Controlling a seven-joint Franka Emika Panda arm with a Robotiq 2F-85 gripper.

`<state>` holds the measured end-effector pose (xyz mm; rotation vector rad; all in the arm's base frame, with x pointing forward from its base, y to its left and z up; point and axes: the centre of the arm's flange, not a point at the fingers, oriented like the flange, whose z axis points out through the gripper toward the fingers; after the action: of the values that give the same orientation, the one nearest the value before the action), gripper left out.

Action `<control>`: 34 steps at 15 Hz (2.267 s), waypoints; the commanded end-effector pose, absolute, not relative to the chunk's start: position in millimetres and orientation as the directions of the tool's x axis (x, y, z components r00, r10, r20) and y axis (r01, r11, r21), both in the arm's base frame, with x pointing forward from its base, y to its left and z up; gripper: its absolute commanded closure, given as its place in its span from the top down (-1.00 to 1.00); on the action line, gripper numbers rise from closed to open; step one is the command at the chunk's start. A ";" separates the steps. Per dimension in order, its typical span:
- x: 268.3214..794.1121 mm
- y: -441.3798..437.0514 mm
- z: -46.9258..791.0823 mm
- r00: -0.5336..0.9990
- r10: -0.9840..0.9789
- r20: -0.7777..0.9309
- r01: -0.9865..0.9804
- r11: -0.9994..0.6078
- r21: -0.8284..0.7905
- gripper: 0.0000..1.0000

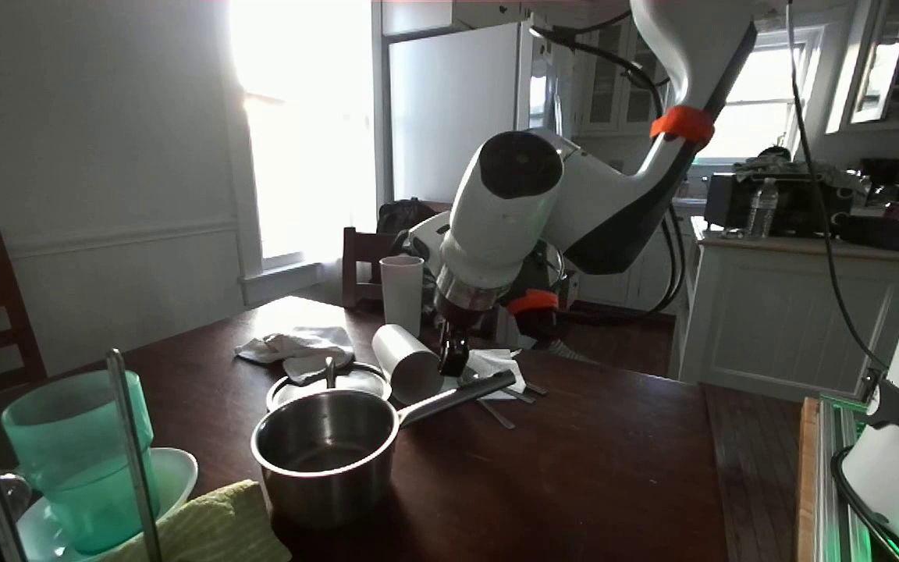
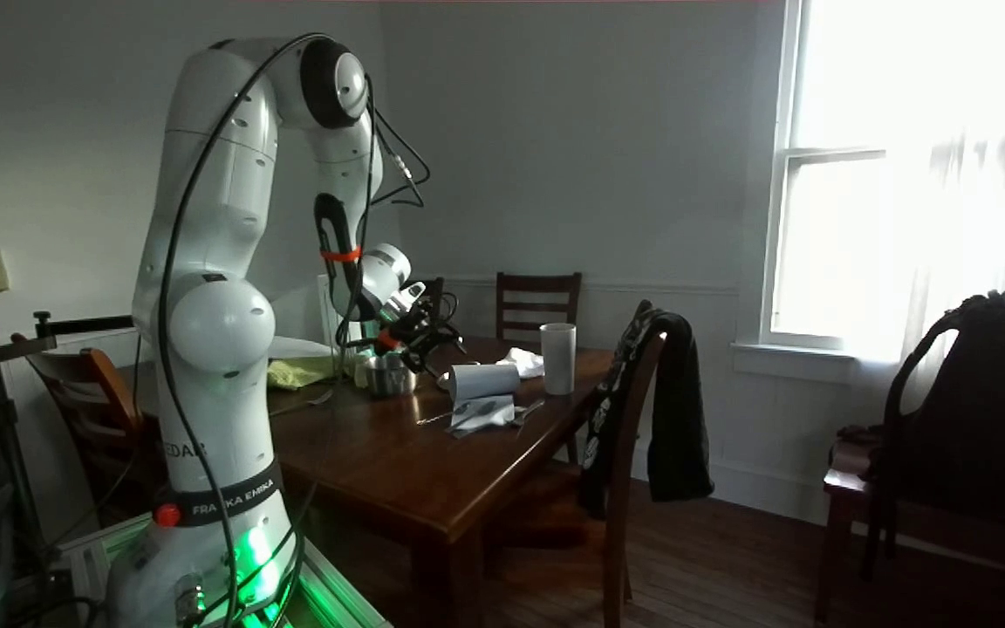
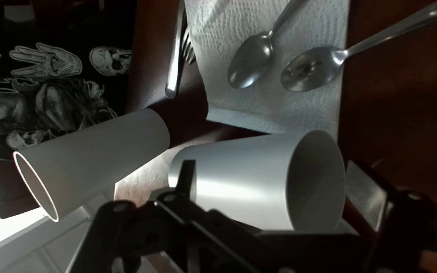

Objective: Set the grey cup upright

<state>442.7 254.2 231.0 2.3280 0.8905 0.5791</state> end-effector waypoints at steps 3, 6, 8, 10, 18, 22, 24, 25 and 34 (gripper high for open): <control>451.4 258.9 223.5 0.686 0.703 0.186 0.461 -0.618 0.637 1.00; 455.9 258.7 220.2 0.679 0.709 0.192 0.452 -0.609 0.652 1.00; 460.8 257.0 215.0 0.676 0.711 0.194 0.442 -0.602 0.665 1.00; 464.9 256.8 213.5 0.663 0.718 0.212 0.431 -0.598 0.676 1.00; 475.9 257.6 204.8 0.636 0.730 0.252 0.408 -0.594 0.693 0.86; 479.7 258.3 189.0 0.612 0.744 0.270 0.407 -0.589 0.698 0.67; 480.2 259.0 184.2 0.597 0.754 0.276 0.404 -0.579 0.708 0.29; 480.5 259.6 182.4 0.587 0.761 0.275 0.404 -0.571 0.715 0.19; 484.4 268.8 205.0 0.533 0.801 0.273 0.371 -0.512 0.775 -0.91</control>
<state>483.9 264.9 198.1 2.1513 0.9448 0.7910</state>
